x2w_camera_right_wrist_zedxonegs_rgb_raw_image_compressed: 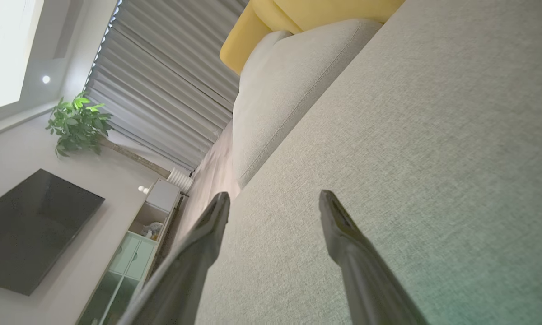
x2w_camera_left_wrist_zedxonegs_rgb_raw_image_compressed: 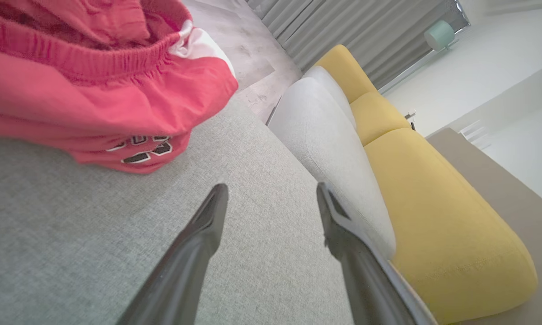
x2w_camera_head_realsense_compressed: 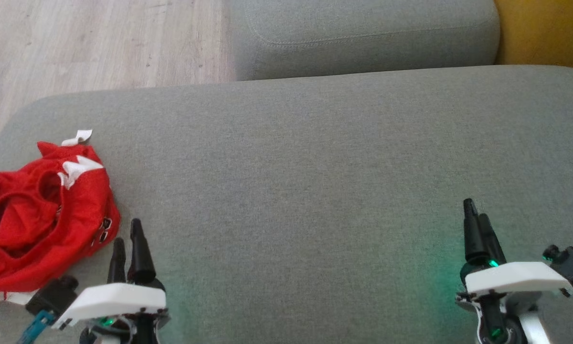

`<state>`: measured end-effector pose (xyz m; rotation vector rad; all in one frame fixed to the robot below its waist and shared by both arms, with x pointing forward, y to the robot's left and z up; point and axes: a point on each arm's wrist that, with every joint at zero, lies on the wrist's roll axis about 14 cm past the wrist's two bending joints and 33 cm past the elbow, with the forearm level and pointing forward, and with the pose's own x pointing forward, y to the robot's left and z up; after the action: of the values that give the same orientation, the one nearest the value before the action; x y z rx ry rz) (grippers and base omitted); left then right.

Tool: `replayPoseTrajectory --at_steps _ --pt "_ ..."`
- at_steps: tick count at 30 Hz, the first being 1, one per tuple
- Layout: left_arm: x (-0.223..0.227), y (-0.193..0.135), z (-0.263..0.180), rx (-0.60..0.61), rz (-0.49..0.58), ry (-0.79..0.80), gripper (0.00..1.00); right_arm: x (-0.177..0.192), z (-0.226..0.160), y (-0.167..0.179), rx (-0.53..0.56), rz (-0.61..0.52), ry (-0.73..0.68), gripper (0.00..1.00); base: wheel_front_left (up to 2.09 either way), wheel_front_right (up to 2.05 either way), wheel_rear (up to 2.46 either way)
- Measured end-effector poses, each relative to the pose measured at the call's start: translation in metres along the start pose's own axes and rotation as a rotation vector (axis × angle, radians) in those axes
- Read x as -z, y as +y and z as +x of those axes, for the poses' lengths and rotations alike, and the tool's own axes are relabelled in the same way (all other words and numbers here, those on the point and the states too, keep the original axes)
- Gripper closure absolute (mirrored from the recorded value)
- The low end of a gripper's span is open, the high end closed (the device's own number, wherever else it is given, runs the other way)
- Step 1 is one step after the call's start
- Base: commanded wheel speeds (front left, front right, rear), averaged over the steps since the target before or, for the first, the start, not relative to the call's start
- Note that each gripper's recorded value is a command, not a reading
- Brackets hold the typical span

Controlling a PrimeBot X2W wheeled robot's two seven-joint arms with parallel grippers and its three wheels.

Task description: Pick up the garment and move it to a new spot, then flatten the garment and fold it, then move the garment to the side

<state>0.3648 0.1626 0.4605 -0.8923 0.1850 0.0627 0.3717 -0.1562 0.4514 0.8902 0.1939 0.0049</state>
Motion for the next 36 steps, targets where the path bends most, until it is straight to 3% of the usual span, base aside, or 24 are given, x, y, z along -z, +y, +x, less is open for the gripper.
replayPoseTrajectory --at_steps 36 --pt "0.003 -0.05 -0.003 0.168 0.483 -0.089 0.0 0.019 0.004 0.035 -0.143 -0.468 0.009 0.0 0.0 0.0 0.0"
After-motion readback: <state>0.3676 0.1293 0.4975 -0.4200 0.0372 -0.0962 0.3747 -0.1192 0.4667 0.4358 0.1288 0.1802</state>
